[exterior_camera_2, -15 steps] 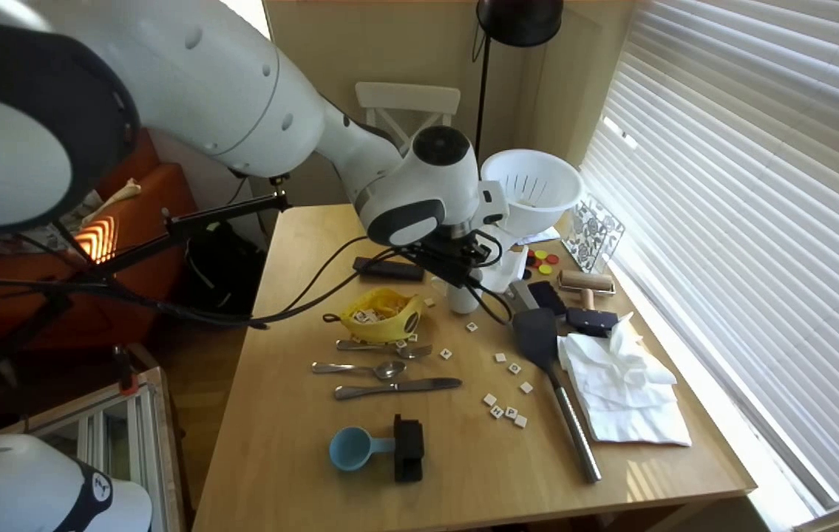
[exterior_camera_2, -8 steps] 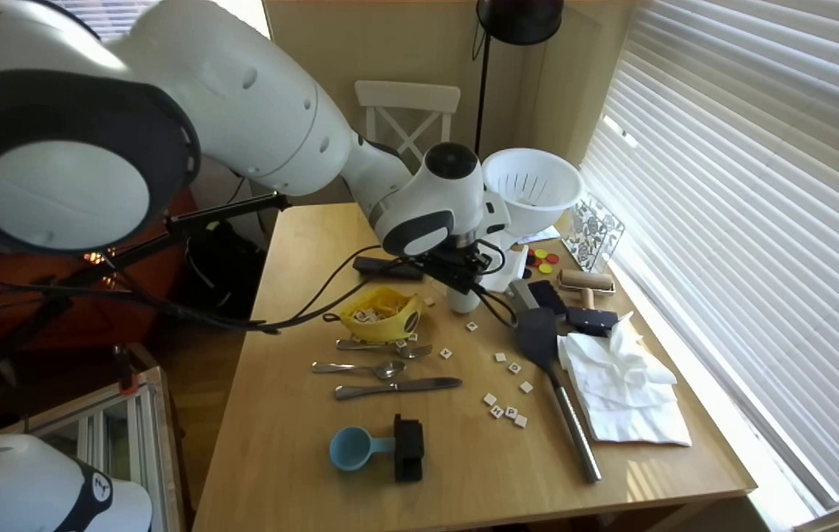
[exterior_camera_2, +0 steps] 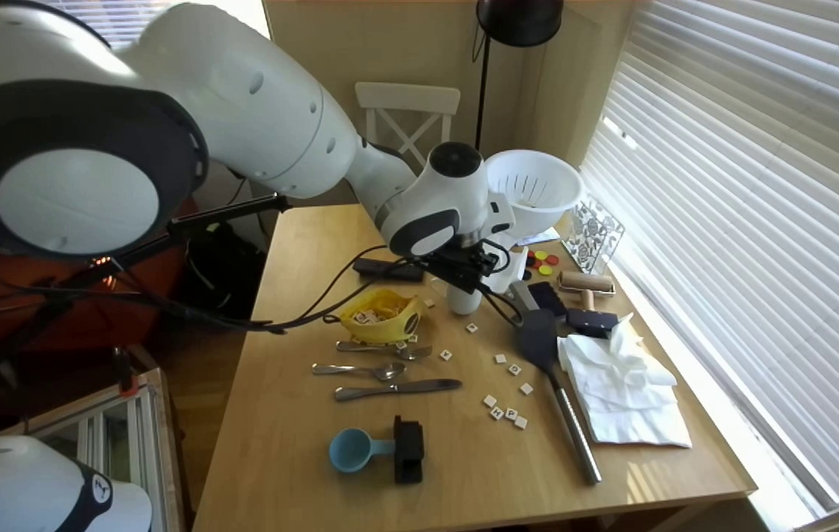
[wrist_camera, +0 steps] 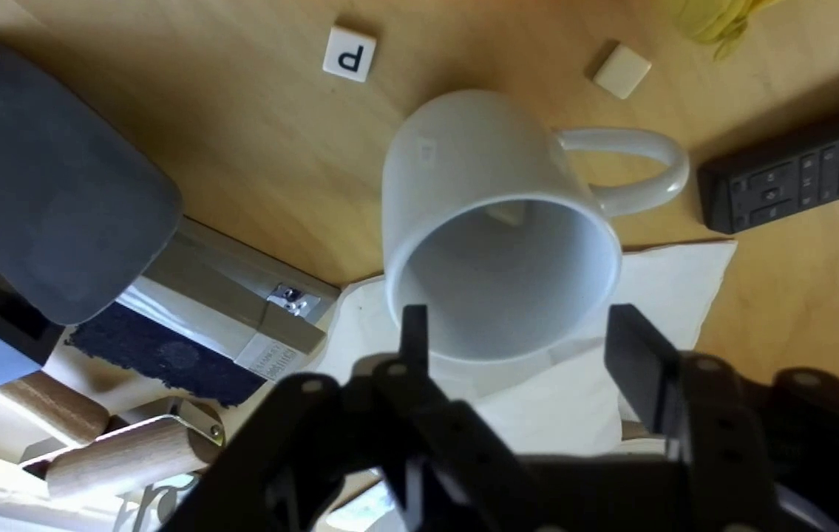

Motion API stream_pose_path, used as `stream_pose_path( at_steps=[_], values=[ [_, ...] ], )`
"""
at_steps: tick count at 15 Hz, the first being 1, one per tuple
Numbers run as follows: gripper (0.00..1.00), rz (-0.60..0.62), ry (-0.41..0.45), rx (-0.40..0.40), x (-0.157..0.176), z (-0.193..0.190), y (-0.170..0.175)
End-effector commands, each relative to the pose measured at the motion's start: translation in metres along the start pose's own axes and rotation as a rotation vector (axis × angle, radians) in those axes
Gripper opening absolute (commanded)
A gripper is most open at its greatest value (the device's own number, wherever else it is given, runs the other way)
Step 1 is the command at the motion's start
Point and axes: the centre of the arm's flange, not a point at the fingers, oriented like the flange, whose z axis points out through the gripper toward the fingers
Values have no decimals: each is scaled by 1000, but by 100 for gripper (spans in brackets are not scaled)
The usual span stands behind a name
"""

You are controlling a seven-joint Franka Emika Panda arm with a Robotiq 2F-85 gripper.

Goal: Pick up one piece of the letter of the game and put it in the cup

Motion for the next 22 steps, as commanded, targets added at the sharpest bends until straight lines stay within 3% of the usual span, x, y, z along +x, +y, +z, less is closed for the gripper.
stream_pose_path(
  at_steps=[1, 3, 6, 8, 10, 16, 19, 20, 22],
  values=[
    [95, -12, 0, -22, 4, -24, -10],
    [100, -12, 13, -25, 7, -29, -13],
    [100, -7, 27, -32, 12, -39, -22],
    [100, 70, -9, -102, 9, -46, -23],
    [100, 142, -26, -188, -9, -66, -19],
    [100, 237, -252, -275, -111, -134, -5],
    [100, 249, -306, -232, -163, -162, 7],
    [100, 257, -289, -251, -124, -129, 15],
    [100, 260, -299, -245, -147, -143, 15]
  ],
)
